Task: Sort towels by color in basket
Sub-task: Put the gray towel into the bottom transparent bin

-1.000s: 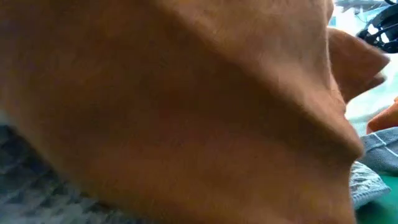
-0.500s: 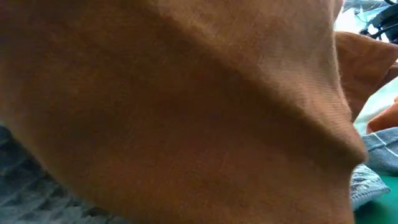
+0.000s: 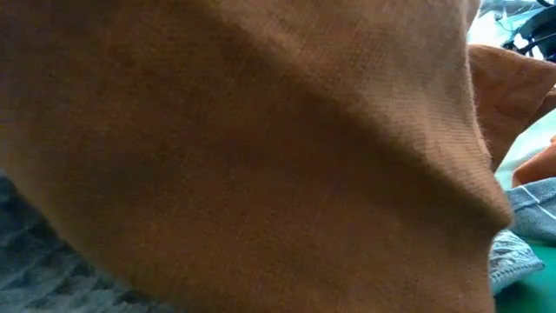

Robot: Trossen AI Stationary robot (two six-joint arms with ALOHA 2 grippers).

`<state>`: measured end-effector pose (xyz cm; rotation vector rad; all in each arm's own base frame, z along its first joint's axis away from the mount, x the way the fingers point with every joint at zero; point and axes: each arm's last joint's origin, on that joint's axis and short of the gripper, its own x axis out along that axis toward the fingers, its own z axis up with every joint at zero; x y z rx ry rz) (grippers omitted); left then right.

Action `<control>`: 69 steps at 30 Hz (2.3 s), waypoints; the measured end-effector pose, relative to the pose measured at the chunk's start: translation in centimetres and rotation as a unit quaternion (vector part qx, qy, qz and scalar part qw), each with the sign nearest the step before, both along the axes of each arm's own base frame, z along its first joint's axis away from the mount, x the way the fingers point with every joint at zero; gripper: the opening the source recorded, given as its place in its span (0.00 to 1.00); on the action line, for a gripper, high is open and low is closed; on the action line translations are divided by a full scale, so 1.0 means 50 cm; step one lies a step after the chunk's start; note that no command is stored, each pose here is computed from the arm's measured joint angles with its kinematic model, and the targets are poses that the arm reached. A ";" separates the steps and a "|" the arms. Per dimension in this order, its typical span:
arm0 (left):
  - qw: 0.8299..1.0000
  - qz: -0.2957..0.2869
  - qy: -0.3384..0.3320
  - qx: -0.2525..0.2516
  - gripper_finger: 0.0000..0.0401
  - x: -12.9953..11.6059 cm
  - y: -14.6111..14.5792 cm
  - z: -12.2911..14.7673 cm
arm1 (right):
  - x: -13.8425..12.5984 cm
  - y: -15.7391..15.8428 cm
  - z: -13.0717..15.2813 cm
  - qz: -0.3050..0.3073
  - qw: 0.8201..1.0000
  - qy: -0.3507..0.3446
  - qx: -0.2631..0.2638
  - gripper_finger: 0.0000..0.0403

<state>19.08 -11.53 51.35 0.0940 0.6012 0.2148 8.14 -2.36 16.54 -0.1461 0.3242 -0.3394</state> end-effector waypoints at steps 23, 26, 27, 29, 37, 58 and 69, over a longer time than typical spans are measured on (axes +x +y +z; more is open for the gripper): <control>0.976 -0.021 -0.215 0.029 0.00 -0.170 0.002 0.103 | 0.000 0.000 0.000 0.000 1.000 0.000 0.000 0.54; 0.973 -0.028 -0.226 0.038 0.00 -0.175 -0.008 0.109 | 0.000 0.000 0.000 0.000 1.000 0.000 0.000 0.54; 0.972 -0.028 -0.228 0.039 0.00 -0.177 -0.009 0.110 | 0.000 0.000 0.000 0.000 1.000 0.000 0.000 0.54; 0.972 -0.030 -0.231 0.039 0.00 -0.182 -0.011 0.111 | 0.000 0.000 0.000 0.000 1.000 0.000 0.000 0.54; 0.969 -0.038 -0.239 0.041 0.00 -0.197 -0.028 0.110 | 0.000 0.000 0.000 0.000 1.000 0.000 0.000 0.54; 0.969 -0.060 -0.238 0.010 0.00 -0.214 -0.070 0.091 | 0.000 0.000 0.000 0.000 1.000 0.000 0.000 0.54; 0.987 -0.047 -0.148 -0.036 0.00 -0.165 -0.143 0.002 | 0.000 0.000 0.000 0.000 1.000 0.000 0.000 0.54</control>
